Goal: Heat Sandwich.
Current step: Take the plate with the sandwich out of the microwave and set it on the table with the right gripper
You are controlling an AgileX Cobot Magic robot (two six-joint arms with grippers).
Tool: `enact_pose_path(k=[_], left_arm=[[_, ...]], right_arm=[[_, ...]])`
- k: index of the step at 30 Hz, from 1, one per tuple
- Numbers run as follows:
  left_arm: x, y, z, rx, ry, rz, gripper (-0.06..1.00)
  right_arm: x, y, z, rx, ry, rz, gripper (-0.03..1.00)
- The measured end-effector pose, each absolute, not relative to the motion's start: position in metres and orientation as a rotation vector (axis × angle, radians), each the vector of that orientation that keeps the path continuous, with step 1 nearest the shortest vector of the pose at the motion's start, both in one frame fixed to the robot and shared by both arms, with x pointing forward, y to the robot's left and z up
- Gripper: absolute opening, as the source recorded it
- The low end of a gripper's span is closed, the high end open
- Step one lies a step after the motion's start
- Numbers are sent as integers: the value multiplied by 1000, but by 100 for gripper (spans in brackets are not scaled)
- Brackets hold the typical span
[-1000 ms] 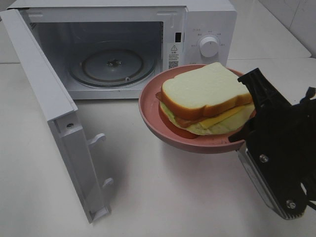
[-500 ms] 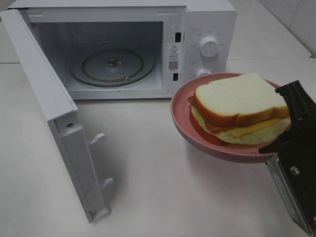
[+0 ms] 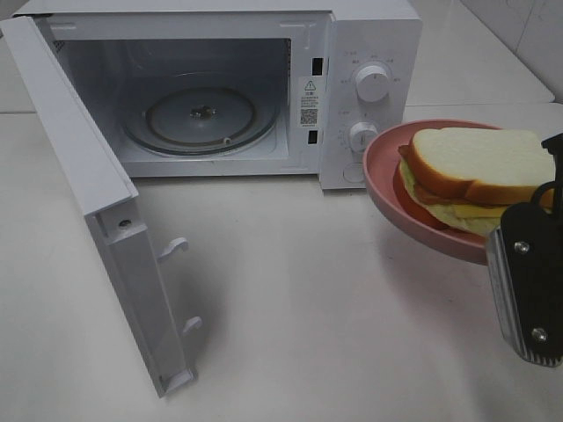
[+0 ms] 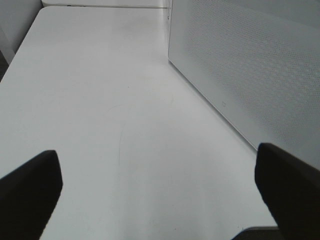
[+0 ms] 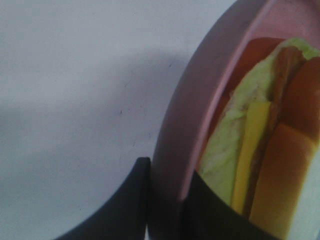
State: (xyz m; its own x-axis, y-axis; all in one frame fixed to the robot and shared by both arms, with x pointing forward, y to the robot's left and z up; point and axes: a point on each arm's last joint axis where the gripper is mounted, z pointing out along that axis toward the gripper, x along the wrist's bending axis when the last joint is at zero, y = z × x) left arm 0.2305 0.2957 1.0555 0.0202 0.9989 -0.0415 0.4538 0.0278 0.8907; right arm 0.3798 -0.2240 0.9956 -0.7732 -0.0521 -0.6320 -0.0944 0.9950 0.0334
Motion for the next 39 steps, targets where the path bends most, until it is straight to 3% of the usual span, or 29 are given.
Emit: enact_pose_path(k=[39], left_arm=[[231,296,1056,1531,1539,900,99]], right_arm=[[374,-267,1000,982,2187,-156,13]])
